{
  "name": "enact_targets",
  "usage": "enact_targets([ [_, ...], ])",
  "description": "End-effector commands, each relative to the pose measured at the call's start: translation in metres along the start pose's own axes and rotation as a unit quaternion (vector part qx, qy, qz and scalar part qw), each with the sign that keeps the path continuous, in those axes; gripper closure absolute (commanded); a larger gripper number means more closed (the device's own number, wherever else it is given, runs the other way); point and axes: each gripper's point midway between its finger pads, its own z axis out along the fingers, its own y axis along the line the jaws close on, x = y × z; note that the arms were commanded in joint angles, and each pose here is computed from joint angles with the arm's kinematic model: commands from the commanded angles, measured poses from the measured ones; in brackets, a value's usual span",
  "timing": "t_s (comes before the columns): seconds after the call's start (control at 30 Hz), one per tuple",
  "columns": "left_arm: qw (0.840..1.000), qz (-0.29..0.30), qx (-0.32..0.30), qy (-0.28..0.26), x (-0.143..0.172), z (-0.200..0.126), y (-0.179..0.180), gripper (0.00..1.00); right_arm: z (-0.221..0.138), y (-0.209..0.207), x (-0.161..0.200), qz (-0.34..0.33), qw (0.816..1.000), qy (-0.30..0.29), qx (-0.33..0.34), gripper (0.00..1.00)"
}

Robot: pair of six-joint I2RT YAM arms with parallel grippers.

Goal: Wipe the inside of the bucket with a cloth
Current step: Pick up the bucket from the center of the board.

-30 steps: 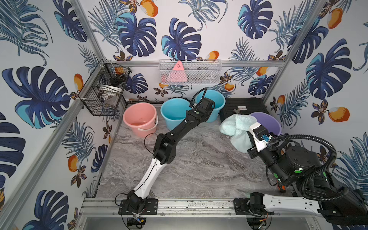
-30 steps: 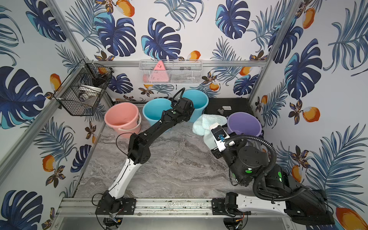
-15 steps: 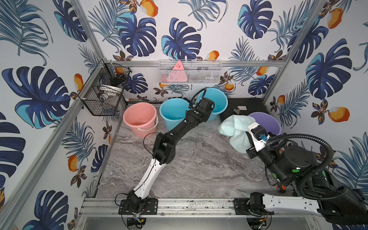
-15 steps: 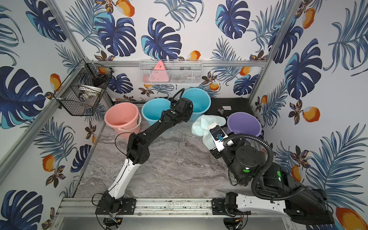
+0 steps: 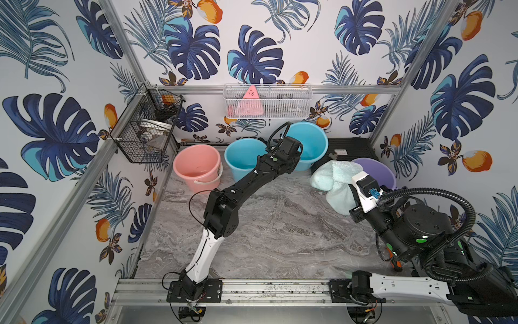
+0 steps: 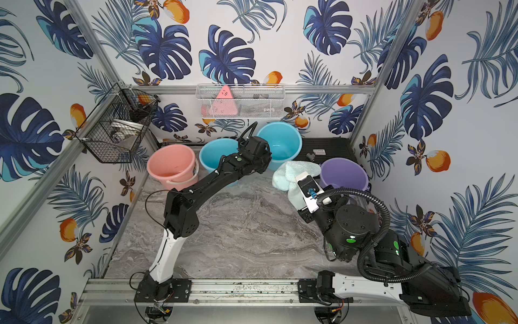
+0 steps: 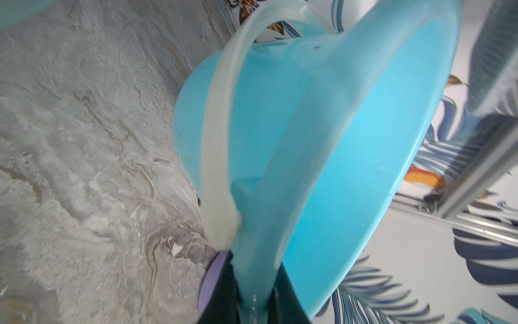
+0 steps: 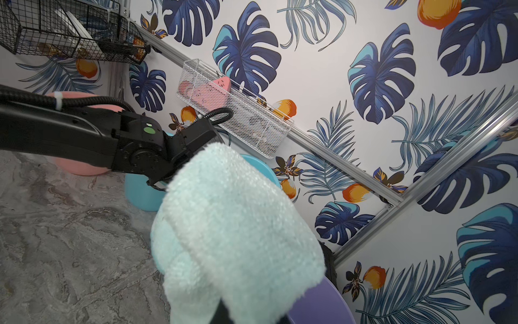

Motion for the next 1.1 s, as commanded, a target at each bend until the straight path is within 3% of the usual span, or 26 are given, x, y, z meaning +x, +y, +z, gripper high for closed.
enact_targets([
  [0.0,0.998,0.031,0.057,0.02,0.014,-0.025,-0.027,1.0,-0.003,-0.013,-0.004,0.003,1.0,-0.004,0.019,1.0],
  [0.33,0.979,0.168,0.073,0.09,0.063,-0.103,0.004,1.0,-0.009,-0.023,0.001,0.015,1.0,-0.003,0.019,1.0],
  [0.5,0.949,0.286,0.051,0.118,0.077,-0.149,0.034,1.0,-0.007,-0.012,0.005,0.012,1.0,0.005,0.001,1.0],
  [0.63,0.923,0.362,0.016,0.128,0.07,-0.186,0.077,1.0,-0.002,0.008,0.01,0.007,0.999,0.015,-0.029,1.0],
  [0.83,0.883,0.445,-0.028,0.144,0.052,-0.232,0.139,1.0,0.007,0.057,0.021,-0.014,0.994,0.038,-0.101,1.0],
  [1.07,0.849,0.505,-0.033,0.155,0.039,-0.275,0.169,1.0,0.016,0.125,0.035,-0.061,0.978,0.044,-0.195,1.0],
])
